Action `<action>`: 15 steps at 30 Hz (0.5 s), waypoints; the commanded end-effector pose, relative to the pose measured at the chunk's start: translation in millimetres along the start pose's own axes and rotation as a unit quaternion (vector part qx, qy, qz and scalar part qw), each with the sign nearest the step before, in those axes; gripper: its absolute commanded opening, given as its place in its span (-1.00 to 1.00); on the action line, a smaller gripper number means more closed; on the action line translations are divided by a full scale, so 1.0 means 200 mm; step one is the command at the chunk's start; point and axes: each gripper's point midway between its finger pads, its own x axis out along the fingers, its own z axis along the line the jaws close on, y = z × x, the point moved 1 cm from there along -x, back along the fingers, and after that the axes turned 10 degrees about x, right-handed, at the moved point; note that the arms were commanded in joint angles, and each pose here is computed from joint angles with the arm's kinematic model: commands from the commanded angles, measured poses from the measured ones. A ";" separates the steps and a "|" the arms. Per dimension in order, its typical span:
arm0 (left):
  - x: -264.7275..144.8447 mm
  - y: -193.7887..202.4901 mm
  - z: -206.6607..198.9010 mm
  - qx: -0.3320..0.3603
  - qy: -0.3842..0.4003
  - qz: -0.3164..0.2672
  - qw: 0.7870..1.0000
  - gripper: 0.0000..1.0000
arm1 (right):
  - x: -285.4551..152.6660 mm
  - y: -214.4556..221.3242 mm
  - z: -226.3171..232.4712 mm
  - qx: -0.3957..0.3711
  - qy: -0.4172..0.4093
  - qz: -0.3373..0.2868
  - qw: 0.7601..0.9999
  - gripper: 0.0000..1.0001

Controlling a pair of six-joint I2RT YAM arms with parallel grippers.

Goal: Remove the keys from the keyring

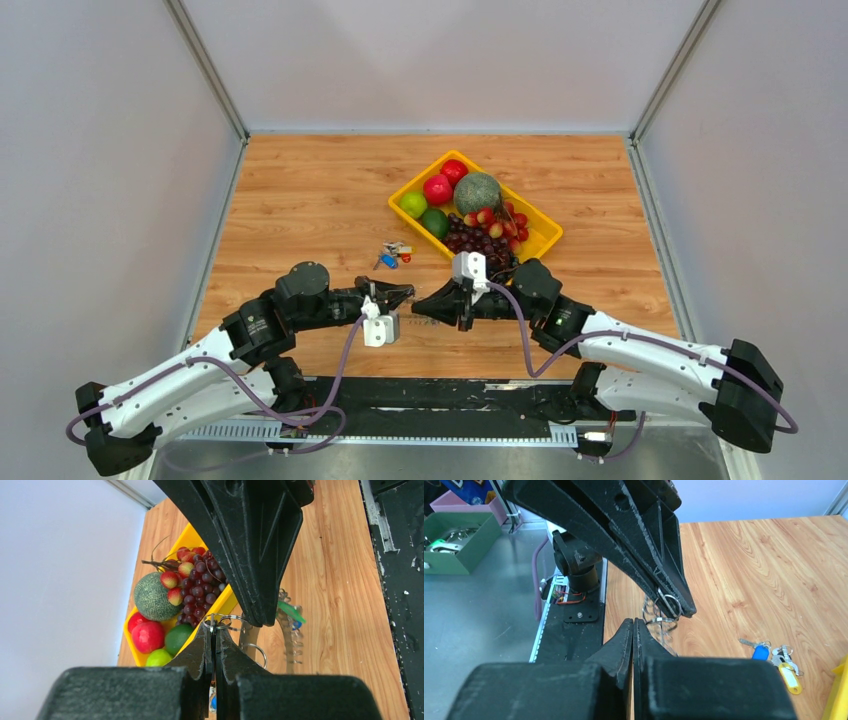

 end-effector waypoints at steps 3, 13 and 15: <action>0.00 -0.09 0.08 0.026 -0.026 -0.039 0.999 -1.00 | 0.03 -0.18 0.00 0.029 0.013 -0.039 0.999 -1.00; -0.02 -0.11 0.09 0.029 -0.030 -0.048 0.998 -1.00 | -0.13 -0.20 -0.04 -0.022 0.075 -0.065 0.995 -0.58; -0.02 -0.12 0.09 0.031 -0.029 -0.051 0.998 -1.00 | -0.15 -0.21 -0.07 -0.030 0.095 -0.067 0.993 -0.52</action>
